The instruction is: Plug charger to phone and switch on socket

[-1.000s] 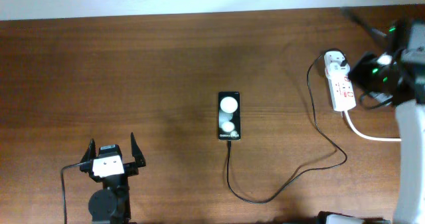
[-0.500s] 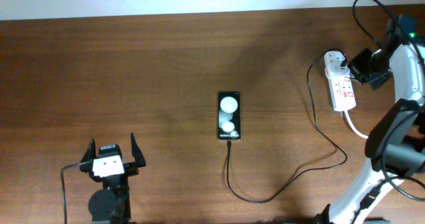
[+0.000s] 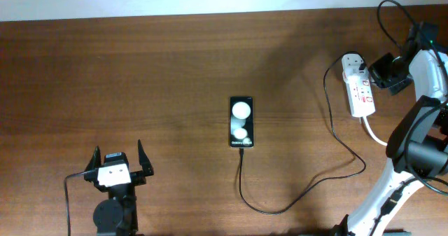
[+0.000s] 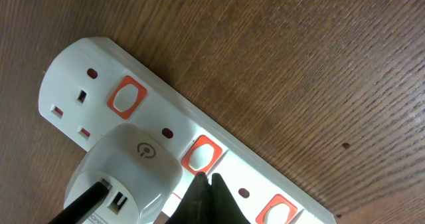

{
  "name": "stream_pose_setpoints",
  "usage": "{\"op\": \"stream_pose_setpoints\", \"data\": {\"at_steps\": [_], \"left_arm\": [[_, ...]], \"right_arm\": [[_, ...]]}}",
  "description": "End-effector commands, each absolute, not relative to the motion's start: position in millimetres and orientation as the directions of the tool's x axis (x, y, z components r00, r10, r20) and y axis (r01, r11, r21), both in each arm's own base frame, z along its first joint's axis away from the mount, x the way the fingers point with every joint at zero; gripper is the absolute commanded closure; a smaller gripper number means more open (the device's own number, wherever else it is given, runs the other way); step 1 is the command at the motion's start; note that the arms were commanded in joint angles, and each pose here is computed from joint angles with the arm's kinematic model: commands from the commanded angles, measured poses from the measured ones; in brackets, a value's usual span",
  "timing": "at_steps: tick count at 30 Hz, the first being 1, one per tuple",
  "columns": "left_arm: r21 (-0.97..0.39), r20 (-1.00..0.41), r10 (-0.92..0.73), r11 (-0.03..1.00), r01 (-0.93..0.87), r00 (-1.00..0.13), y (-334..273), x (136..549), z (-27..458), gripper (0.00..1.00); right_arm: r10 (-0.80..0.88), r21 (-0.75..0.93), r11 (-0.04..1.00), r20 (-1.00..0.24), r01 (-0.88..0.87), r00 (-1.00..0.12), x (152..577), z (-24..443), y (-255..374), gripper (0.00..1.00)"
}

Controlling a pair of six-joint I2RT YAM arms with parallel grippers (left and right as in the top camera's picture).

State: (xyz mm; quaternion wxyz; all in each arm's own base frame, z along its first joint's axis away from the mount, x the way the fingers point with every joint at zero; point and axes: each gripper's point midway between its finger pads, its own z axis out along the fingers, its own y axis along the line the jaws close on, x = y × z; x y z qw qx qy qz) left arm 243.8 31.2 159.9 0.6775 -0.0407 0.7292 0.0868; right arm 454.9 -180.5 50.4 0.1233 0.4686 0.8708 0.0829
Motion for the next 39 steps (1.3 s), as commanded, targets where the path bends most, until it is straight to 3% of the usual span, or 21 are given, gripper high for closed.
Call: {"op": "stream_pose_setpoints", "data": {"at_steps": [1, 22, 28, 39], "left_arm": [[0.062, -0.996, 0.049, 0.982, -0.179, -0.077, 32, 244, 159, 0.01], [0.062, -0.996, 0.049, 0.982, -0.179, -0.077, 32, 244, 159, 0.01], [0.062, -0.996, 0.049, 0.982, -0.179, -0.077, 32, 244, 159, 0.01], [0.062, -0.996, 0.049, 0.982, -0.179, -0.077, 32, 244, 159, 0.01]], "right_arm": [[0.842, 0.268, 0.539, -0.143, 0.798, -0.521, 459, 51, -183, 0.96], [0.841, 0.334, 0.531, -0.095, 0.779, -0.532, 475, 34, -164, 0.96], [0.832, 0.283, 0.532, -0.002, 0.798, -0.555, 460, -3, -146, 0.96], [0.797, 0.224, 0.588, 0.009, 0.778, -0.604, 449, -6, -141, 0.96]]}}
